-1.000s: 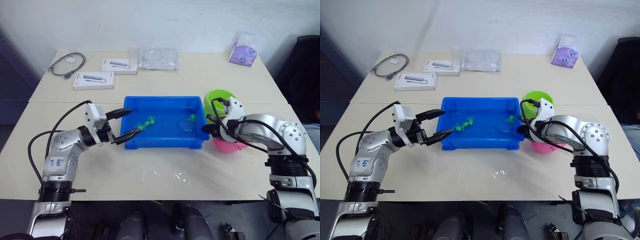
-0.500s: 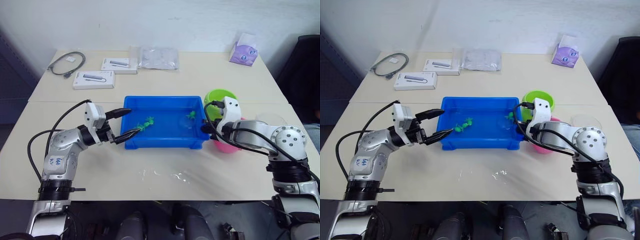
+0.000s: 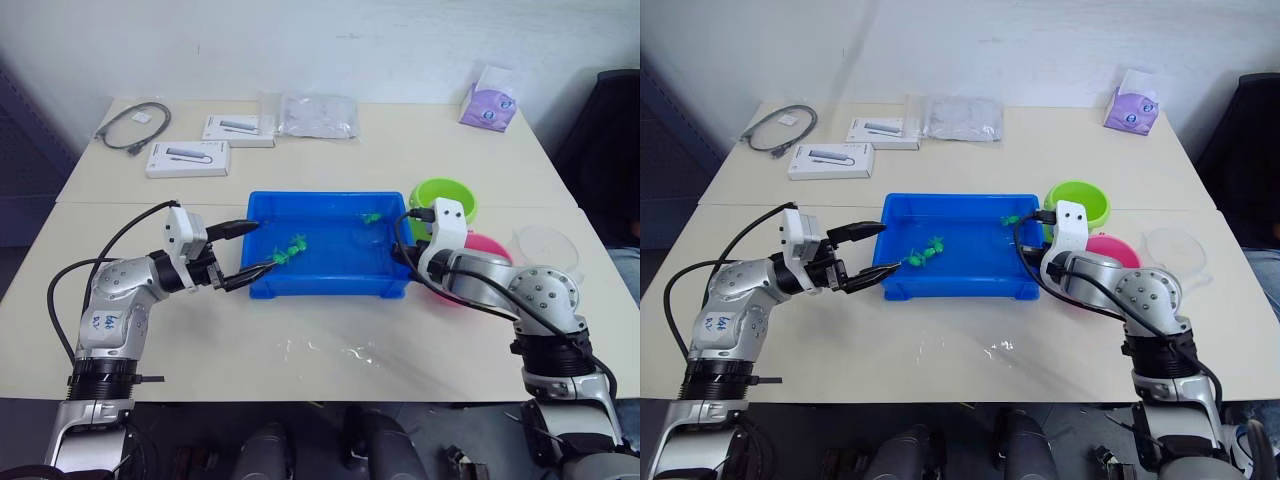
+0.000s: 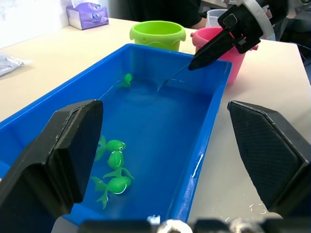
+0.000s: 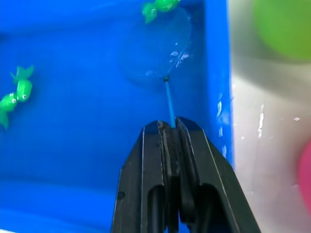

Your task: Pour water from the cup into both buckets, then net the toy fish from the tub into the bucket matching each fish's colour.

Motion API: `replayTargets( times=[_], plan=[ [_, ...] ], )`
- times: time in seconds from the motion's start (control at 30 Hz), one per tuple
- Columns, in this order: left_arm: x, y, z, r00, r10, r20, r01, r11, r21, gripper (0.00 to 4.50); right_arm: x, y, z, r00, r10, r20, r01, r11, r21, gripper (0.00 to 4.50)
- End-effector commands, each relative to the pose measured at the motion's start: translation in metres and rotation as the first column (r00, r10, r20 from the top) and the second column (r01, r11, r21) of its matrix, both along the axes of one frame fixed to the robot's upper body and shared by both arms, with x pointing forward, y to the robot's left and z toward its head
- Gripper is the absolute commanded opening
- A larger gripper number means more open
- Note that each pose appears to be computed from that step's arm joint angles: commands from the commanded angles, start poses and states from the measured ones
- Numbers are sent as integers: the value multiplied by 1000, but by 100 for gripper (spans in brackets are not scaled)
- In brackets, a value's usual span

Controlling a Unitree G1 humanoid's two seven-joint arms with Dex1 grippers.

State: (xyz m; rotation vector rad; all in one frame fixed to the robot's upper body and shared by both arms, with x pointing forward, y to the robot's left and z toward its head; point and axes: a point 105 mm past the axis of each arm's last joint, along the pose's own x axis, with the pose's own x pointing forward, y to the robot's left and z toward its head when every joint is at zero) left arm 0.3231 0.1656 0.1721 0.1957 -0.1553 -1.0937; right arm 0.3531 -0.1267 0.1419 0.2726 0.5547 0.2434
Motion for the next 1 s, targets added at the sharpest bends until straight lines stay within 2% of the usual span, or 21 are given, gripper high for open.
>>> replayTargets(
  times=[0.03, 0.23, 0.63, 0.77, 1.0],
  plan=[
    [0, 2, 9, 999, -9, 41, 9, 1000, 12, 443, -4, -1, 17, 997, 5, 82, -8, 999, 34, 0],
    [3, 5, 9, 999, -15, 40, 14, 1000, 12, 443, -11, -3, 14, 999, 15, 49, -19, 997, 78, 0],
    [6, 5, 5, 999, -14, 43, 14, 1000, 6, 443, -4, 0, 5, 997, -42, -72, 53, 985, 163, 0],
    [6, 4, 5, 999, -11, 45, 11, 1000, 5, 443, 0, 2, 6, 996, -55, -67, 65, 984, 167, 0],
    [6, 5, 3, 999, -11, 43, 11, 1000, 5, 443, 3, -1, 12, 998, -67, 22, 63, 989, 134, 0]
  ],
)
